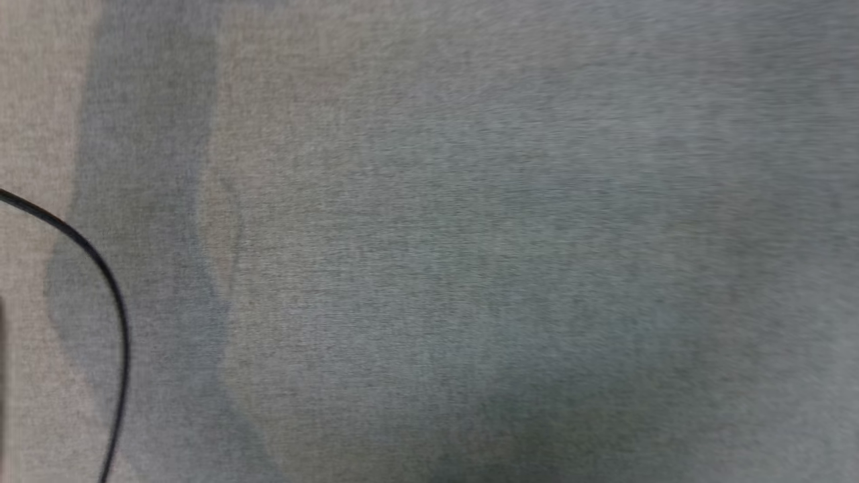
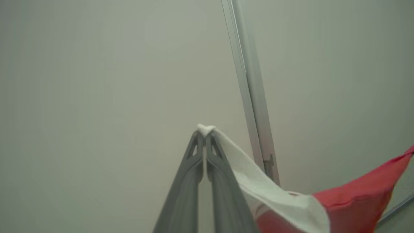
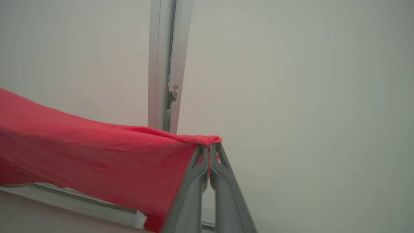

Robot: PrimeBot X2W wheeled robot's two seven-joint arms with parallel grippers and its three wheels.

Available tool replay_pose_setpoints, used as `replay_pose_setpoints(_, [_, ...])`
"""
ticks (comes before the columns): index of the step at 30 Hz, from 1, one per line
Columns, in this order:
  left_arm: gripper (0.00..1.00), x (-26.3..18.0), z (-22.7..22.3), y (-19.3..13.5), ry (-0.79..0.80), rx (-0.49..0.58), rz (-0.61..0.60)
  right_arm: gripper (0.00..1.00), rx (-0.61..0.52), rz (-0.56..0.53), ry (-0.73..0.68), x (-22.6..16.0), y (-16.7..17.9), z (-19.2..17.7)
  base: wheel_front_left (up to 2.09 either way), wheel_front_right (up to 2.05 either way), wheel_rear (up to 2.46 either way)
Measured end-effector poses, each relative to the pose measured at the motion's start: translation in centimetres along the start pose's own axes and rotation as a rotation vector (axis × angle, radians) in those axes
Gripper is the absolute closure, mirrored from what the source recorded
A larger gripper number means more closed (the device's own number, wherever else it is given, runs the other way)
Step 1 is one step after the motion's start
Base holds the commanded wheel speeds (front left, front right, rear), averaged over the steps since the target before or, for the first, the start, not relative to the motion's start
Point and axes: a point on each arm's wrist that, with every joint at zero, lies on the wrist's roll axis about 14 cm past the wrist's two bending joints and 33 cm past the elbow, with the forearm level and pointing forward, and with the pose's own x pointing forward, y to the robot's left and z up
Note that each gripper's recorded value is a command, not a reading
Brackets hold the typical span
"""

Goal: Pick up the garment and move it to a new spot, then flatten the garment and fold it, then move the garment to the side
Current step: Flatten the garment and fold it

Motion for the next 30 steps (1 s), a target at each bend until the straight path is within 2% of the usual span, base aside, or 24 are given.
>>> replay_pose_setpoints(2, [1.00, -2.3, -2.8, -1.0, 0.077, -0.021, -0.027, 1.00, 0.034, 0.046, 0.079, -0.9, 2.4, -4.1, 0.00, 0.00, 0.00])
replay_pose_setpoints(4, [1.00, -5.0, -4.8, -1.9, 0.147, -0.045, -0.057, 1.00, 0.060, 0.094, 0.137, -2.3, 4.7, -6.6, 0.00, 0.00, 0.00])
replay_pose_setpoints(8, [1.00, -7.9, -5.3, -2.0, 0.197, -0.067, -0.068, 1.00, 0.096, 0.106, 0.163, -4.5, 4.8, -7.3, 0.00, 0.00, 0.00])
replay_pose_setpoints(9, [1.00, -10.0, -5.0, -1.8, 0.221, -0.089, -0.062, 1.00, 0.102, 0.121, 0.197, -6.7, 4.9, -8.2, 0.00, 0.00, 0.00])
replay_pose_setpoints(10, [1.00, -10.0, -5.0, -1.8, 0.221, -0.089, -0.062, 1.00, 0.102, 0.121, 0.197, -6.7, 4.9, -8.2, 0.00, 0.00, 0.00])
replay_pose_setpoints(12, [1.00, -12.6, -5.3, -2.3, 0.268, -0.106, -0.068, 1.00, 0.134, 0.128, 0.246, -9.4, 5.1, -9.4, 0.00, 0.00, 0.00])
replay_pose_setpoints(16, [1.00, -18.0, -5.2, -2.8, 0.363, -0.137, -0.052, 1.00, 0.168, 0.118, 0.264, -13.2, 4.2, -8.5, 0.00, 0.00, 0.00])
replay_pose_setpoints(21, [1.00, -23.5, -3.7, -5.1, 0.453, -0.179, -0.038, 1.00, 0.200, 0.102, 0.299, -18.3, 3.4, -7.9, 0.00, 0.00, 0.00])
replay_pose_setpoints(24, [1.00, -26.5, -2.7, -6.7, 0.509, -0.240, -0.013, 1.00, 0.207, 0.079, 0.289, -20.5, 2.5, -6.8, 0.00, 0.00, 0.00])
replay_pose_setpoints(30, [1.00, -31.7, -1.0, -7.6, 0.579, -0.327, 0.116, 1.00, 0.269, 0.043, 0.304, -25.7, 3.1, -6.3, 0.00, 0.00, 0.00])
